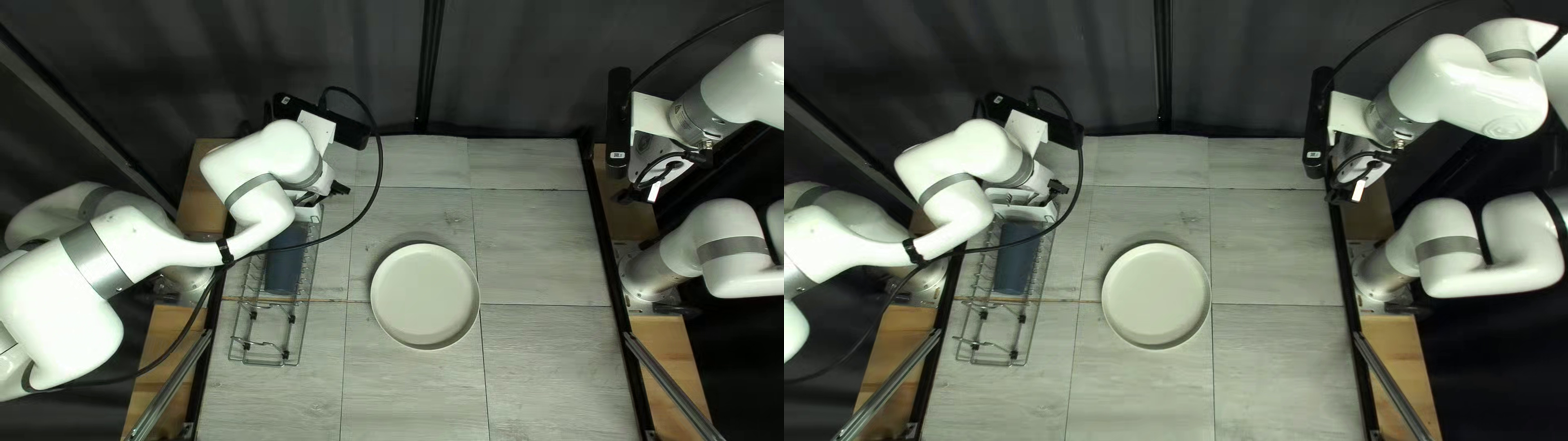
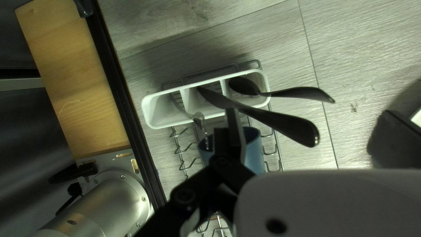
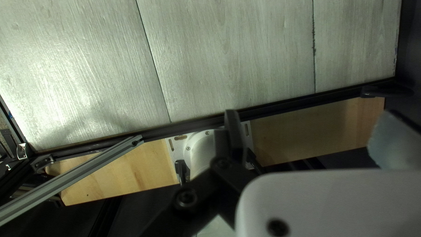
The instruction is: Pick up and place plate onto table. Place down one fork to the left of the plate. Place spoon and knife to the right of the plate. Place cup above the knife and spoon
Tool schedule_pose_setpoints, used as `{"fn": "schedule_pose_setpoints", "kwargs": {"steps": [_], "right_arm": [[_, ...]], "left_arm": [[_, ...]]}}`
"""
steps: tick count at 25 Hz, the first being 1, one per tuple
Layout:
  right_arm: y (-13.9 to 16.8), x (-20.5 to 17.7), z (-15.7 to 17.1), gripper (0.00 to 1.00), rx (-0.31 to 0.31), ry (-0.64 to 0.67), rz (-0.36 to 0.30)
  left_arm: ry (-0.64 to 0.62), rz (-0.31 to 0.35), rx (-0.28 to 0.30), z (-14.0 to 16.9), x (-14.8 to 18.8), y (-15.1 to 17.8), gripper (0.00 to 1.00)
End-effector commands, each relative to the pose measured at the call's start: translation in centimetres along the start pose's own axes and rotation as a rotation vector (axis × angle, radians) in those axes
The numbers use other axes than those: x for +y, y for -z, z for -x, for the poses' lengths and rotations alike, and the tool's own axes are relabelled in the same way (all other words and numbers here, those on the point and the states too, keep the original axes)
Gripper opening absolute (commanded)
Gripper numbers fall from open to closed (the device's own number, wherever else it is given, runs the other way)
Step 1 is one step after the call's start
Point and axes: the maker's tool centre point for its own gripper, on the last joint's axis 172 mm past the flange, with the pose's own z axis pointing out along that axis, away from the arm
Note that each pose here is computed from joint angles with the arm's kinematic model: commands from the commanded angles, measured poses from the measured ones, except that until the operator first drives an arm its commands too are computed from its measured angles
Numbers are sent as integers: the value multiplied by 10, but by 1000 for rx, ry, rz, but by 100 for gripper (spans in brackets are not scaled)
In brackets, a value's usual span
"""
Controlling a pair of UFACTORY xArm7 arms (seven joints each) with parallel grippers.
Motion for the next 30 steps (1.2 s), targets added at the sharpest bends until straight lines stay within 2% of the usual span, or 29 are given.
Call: {"fn": "schedule_pose_setpoints", "kwargs": {"steps": [1,6,8,9,10,11,18,30], "right_arm": [[0,0,0,100,0,0,0],[0,0,0,100,0,0,0],[0,0,0,100,0,0,0],[0,0,0,100,0,0,0],[0,0,0,100,0,0,0],[0,0,0,100,0,0,0],[0,0,0,100,0,0,0],[0,0,0,100,0,0,0]], "left_arm": [[5,-4,-2,4,-1,-2,100],[5,-7,-8,6,-3,-6,100],[1,-8,-11,7,-2,-9,92],[-3,-9,-15,7,-1,-11,23],[-4,-9,-16,7,-1,-11,23],[-7,-10,-18,8,0,-12,0],[-15,-13,-14,8,1,-4,0],[-25,-13,56,-20,-24,61,0]]}}
